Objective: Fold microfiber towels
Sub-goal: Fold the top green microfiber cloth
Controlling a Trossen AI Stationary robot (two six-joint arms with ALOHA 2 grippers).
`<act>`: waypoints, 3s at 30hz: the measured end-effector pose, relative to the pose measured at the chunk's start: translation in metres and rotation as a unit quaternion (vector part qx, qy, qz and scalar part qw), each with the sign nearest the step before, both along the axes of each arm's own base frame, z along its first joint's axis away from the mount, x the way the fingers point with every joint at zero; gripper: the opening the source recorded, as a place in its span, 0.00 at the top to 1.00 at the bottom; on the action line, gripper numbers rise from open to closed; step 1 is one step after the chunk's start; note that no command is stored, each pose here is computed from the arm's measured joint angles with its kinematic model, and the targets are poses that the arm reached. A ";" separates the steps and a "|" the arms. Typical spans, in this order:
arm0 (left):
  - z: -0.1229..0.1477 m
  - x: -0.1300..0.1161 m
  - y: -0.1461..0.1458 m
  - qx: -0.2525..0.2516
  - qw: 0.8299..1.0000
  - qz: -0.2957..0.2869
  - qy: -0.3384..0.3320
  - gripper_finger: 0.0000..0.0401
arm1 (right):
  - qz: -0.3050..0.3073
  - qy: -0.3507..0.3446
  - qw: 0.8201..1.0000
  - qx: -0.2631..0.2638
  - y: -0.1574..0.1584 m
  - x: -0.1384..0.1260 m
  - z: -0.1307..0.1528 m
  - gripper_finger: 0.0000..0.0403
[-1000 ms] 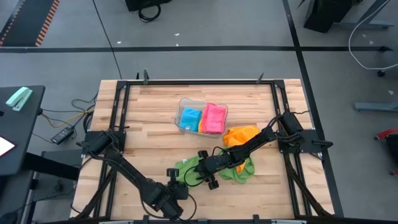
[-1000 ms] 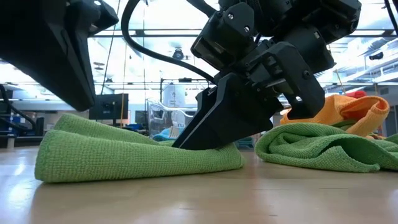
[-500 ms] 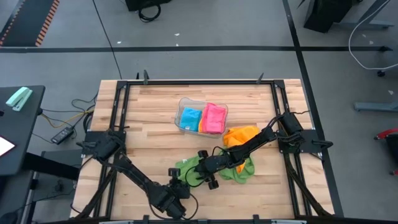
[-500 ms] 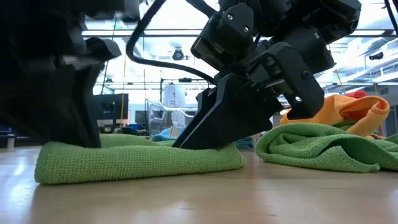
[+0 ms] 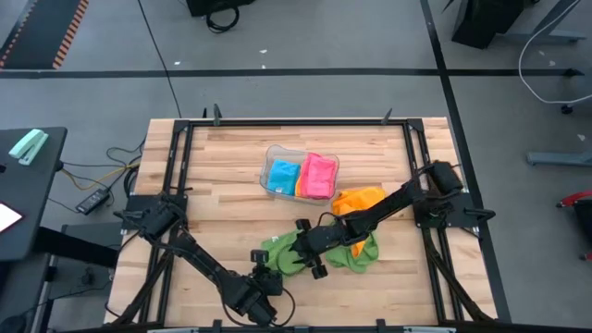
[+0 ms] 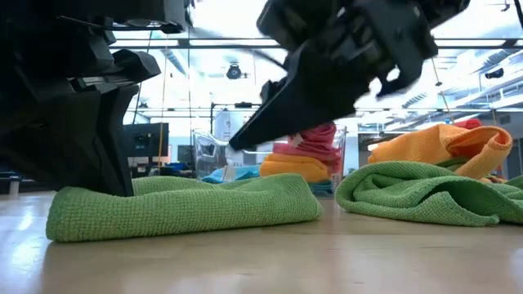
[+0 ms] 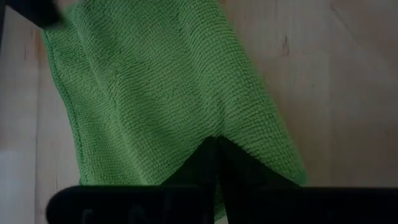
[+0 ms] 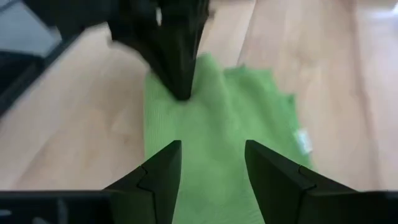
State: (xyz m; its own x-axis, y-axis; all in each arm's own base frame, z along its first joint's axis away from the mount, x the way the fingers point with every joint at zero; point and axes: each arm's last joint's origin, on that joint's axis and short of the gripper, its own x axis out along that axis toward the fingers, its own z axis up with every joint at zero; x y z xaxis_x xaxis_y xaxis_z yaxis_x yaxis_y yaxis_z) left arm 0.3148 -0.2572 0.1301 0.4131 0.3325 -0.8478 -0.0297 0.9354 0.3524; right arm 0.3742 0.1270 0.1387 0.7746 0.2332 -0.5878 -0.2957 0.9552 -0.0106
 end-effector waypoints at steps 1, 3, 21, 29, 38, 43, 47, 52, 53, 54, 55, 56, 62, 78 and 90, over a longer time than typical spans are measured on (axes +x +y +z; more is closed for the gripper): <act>0.000 0.000 0.000 0.000 1.000 0.000 0.000 0.95 | 0.001 0.000 1.000 -0.002 -0.001 -0.002 0.005 0.54; 0.000 0.000 0.000 -0.001 1.000 0.000 0.001 0.96 | 0.001 -0.005 1.000 -0.005 -0.004 -0.004 0.017 0.54; 0.054 -0.013 0.002 -0.010 0.998 -0.062 -0.017 0.96 | 0.004 0.009 1.000 -0.019 -0.010 -0.012 0.016 0.54; 0.054 -0.013 0.008 0.001 0.998 -0.056 -0.004 0.94 | -0.023 0.008 1.000 -0.015 -0.021 -0.022 -0.001 0.54; 0.054 -0.005 0.014 -0.012 0.999 -0.030 -0.018 0.89 | -0.018 -0.010 1.000 -0.019 -0.004 -0.023 0.005 0.54; 0.054 0.001 0.025 -0.029 0.999 0.030 -0.027 0.87 | -0.054 -0.004 0.999 0.009 -0.024 -0.012 0.004 0.54; 0.053 0.004 0.030 -0.043 0.997 0.060 -0.027 0.83 | -0.055 0.018 0.998 0.009 -0.028 -0.008 -0.009 0.54; 0.040 -0.002 0.033 -0.035 0.999 0.037 -0.020 0.77 | -0.056 0.013 0.998 0.023 -0.029 0.003 -0.009 0.54; 0.035 -0.005 0.034 -0.036 0.998 0.036 -0.022 0.76 | -0.056 0.020 0.998 0.021 -0.030 0.002 -0.010 0.54; 0.031 -0.008 0.035 -0.039 0.998 0.034 -0.023 0.75 | -0.057 0.022 0.998 0.022 -0.029 0.002 -0.010 0.54; 0.028 -0.011 0.036 -0.043 0.998 0.035 -0.023 0.75 | -0.057 0.025 0.998 0.022 -0.029 0.002 -0.010 0.54; 0.027 -0.014 0.039 -0.049 0.998 0.037 -0.022 0.75 | -0.058 0.029 0.998 0.021 -0.030 0.001 -0.011 0.54; 0.049 -0.026 0.047 -0.117 0.990 0.054 -0.062 0.76 | -0.065 0.042 0.997 0.023 -0.033 0.001 -0.013 0.54; 0.030 -0.032 0.066 -0.273 0.941 0.186 -0.067 0.72 | -0.065 0.061 0.996 0.022 -0.035 -0.001 -0.015 0.55; 0.028 -0.029 0.069 -0.263 0.948 0.170 -0.058 0.87 | -0.052 0.068 0.996 0.016 -0.035 -0.002 -0.017 0.75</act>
State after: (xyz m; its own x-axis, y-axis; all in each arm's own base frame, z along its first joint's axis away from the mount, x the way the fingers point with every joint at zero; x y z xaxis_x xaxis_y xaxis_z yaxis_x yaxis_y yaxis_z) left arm 0.2855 -0.1879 0.1576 0.4590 0.0068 -0.8884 -0.3702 0.9105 -0.1843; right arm 0.3721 0.0919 0.1221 0.7091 0.1757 -0.6829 -0.1911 0.9801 0.0538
